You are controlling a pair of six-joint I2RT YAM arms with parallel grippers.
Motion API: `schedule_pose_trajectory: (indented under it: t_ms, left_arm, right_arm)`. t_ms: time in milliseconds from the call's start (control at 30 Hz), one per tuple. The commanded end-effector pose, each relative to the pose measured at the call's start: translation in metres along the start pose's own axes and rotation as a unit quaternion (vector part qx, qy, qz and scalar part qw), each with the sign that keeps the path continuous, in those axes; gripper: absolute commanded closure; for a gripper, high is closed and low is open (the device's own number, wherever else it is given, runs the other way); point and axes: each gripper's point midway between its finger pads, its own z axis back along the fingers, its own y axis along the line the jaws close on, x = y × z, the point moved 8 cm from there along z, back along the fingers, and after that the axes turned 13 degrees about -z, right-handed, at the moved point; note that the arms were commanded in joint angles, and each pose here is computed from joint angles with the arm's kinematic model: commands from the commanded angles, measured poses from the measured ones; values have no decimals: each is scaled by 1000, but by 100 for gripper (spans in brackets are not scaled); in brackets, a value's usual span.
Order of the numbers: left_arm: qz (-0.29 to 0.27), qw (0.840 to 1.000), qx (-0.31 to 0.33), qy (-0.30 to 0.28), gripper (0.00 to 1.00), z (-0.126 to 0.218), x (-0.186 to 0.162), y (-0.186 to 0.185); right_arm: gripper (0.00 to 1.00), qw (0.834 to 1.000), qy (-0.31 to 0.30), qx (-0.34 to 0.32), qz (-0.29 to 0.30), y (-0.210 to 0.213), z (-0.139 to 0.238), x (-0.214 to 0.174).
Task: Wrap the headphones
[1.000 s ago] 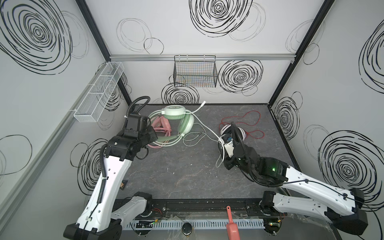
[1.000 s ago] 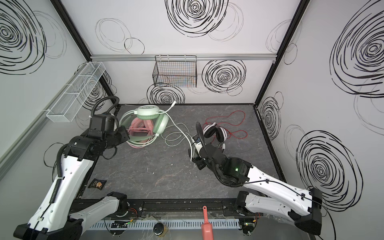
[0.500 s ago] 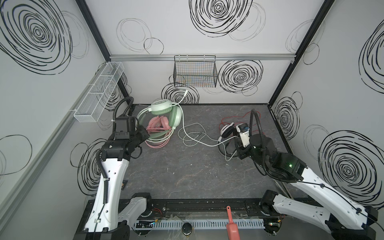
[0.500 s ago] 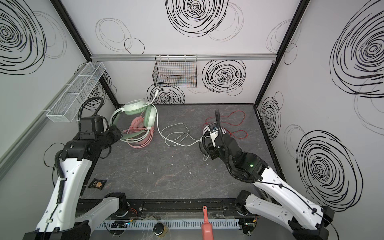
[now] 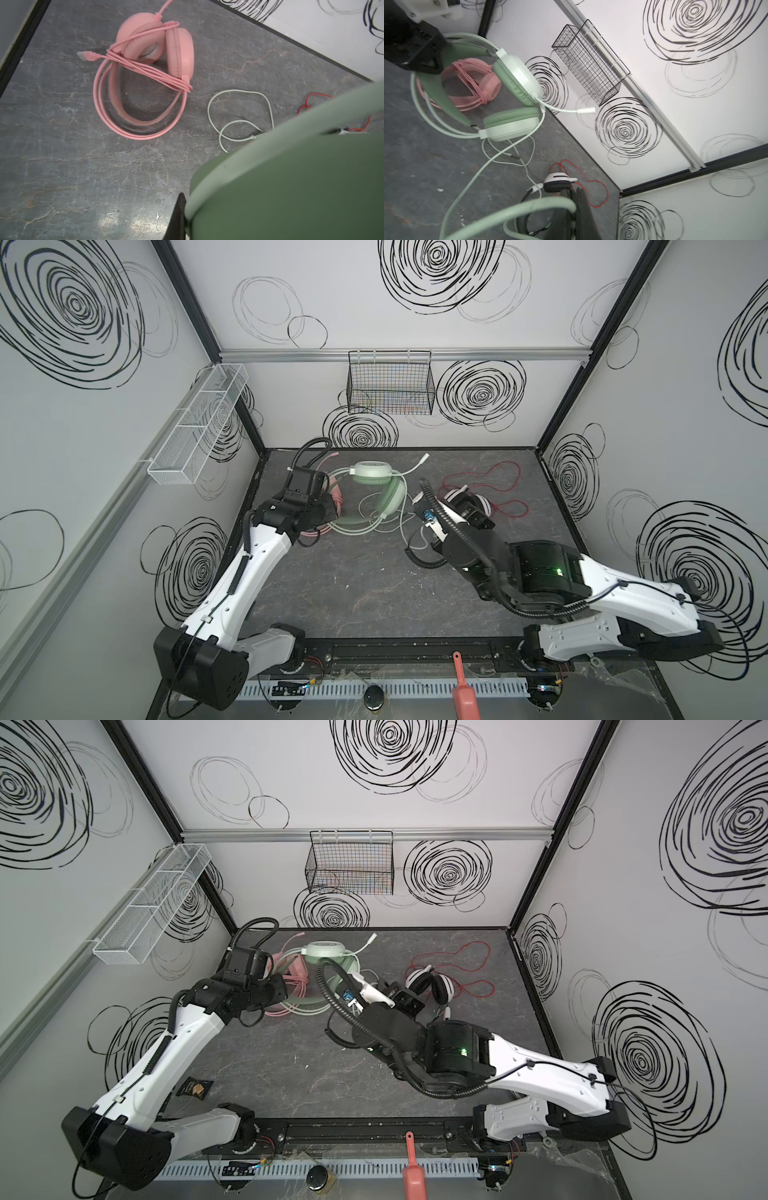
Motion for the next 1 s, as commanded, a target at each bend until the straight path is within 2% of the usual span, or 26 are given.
schedule_pose_trajectory:
  t_ms: [0, 200, 400, 767, 967]
  left_arm:
    - [-18, 999, -5, -51, 100, 6, 11, -9]
    - [-67, 997, 21, -28, 100, 3, -11, -13]
    - [-88, 996, -4, -29, 100, 11, -26, -17]
    - [-150, 988, -23, -28, 100, 30, -53, -33]
    - [-175, 983, -53, -10, 100, 26, -72, -46]
  right_arm:
    - [100, 996, -17, -72, 40, -29, 11, 17]
    - [100, 978, 3, -175, 114, -36, 7, 26]
    - [100, 970, 3, -211, 121, -59, 8, 31]
    - [100, 966, 15, -212, 145, -59, -15, 27]
    - [100, 978, -8, -152, 141, -41, -25, 39]
